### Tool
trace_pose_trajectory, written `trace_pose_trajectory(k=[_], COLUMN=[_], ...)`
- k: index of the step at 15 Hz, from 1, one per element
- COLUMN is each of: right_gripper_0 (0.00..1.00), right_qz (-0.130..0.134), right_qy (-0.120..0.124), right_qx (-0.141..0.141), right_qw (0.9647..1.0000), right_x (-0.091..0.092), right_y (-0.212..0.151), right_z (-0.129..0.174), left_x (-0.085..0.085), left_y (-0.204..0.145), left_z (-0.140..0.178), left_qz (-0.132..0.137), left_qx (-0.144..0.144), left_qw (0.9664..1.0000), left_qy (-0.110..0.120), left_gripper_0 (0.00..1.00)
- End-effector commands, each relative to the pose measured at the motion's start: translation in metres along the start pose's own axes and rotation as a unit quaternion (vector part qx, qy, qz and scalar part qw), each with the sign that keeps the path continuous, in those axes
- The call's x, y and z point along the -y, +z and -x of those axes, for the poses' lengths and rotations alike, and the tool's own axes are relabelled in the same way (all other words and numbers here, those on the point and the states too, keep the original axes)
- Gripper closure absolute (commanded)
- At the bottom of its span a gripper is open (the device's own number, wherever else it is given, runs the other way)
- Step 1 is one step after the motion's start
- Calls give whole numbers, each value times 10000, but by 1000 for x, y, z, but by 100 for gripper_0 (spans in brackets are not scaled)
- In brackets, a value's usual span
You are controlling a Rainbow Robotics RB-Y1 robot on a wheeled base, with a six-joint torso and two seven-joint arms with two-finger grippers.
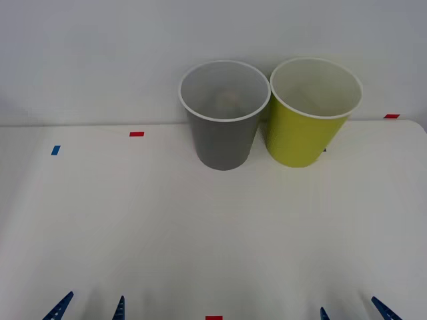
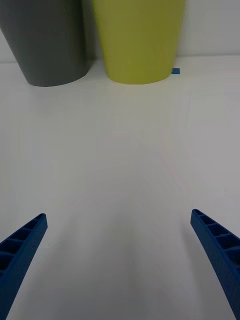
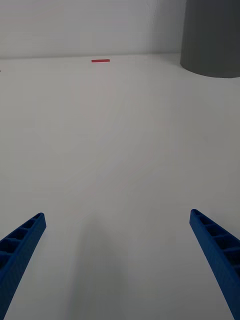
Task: Put cans in the gray bin and PET bottles in the light green bin.
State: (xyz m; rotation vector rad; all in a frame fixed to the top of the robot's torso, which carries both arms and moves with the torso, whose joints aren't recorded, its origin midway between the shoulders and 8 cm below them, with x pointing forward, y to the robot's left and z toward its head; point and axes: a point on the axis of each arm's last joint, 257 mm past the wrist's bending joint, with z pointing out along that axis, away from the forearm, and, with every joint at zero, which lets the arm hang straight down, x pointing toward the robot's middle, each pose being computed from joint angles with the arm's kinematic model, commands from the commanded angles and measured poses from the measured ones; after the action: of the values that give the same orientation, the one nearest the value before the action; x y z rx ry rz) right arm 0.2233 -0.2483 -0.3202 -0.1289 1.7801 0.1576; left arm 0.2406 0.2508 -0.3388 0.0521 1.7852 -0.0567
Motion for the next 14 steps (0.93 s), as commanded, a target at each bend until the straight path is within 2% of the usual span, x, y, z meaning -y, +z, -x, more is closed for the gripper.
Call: trace_pose_trajectory(k=[1, 14], right_gripper_0=[0, 0], right_qz=[0, 0], right_qy=[0, 0], right_qx=[0, 0], right_qw=[10000, 10000], right_x=[0, 0], right_y=[0, 0], right_z=[0, 0], left_x=[0, 0], left_y=[0, 0], left_z=[0, 0], left_qz=[0, 0], left_qx=[0, 0], left_qw=[10000, 10000], left_qy=[0, 0], left_gripper_0=[0, 0])
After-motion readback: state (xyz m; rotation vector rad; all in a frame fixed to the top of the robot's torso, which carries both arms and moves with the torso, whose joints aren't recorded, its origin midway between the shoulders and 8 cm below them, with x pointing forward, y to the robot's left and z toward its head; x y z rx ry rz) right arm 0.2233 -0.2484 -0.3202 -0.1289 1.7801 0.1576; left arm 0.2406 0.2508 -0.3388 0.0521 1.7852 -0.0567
